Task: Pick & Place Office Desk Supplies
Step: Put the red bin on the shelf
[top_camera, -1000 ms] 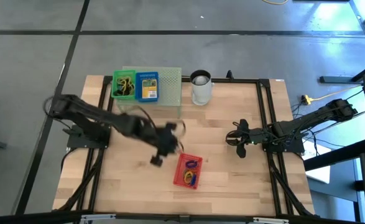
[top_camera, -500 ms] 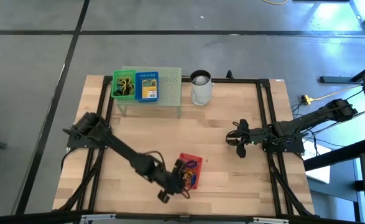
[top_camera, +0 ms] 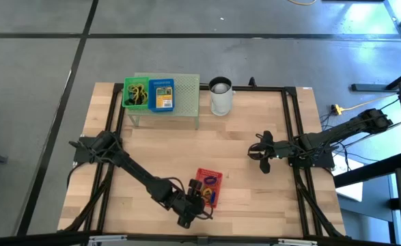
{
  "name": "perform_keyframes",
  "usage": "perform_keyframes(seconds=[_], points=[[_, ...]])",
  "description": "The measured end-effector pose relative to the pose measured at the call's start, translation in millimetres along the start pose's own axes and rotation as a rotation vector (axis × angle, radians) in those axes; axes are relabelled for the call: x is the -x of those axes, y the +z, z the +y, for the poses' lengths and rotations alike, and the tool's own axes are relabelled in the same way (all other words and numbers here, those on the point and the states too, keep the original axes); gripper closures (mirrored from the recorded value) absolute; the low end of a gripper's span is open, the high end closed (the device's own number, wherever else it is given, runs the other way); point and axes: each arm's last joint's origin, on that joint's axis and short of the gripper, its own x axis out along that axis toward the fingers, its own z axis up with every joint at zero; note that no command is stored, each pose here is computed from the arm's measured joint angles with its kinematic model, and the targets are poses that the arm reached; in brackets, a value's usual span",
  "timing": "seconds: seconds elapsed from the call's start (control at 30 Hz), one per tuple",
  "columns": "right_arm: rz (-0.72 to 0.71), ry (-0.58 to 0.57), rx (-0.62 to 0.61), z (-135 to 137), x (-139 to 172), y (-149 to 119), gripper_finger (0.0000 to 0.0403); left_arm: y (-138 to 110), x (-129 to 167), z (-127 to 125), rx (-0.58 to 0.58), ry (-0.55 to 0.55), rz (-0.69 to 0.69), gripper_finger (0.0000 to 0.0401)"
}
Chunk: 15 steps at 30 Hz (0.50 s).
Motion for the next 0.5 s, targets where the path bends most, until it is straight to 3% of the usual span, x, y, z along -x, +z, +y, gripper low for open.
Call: perform_keyframes(seconds=[0.2,0.5], points=[[-0.001,0.001,0.000,0.1,0.0,0.1,0.0289,-1.0,-2.5,6.6,0.008,-0.028,0.029,0.0238],[0.000,0.004,0.000,0.2,0.0,0.1,0.0289,-10.1,-16.4,12.2,0.015,-0.091,0.105,0.0302]])
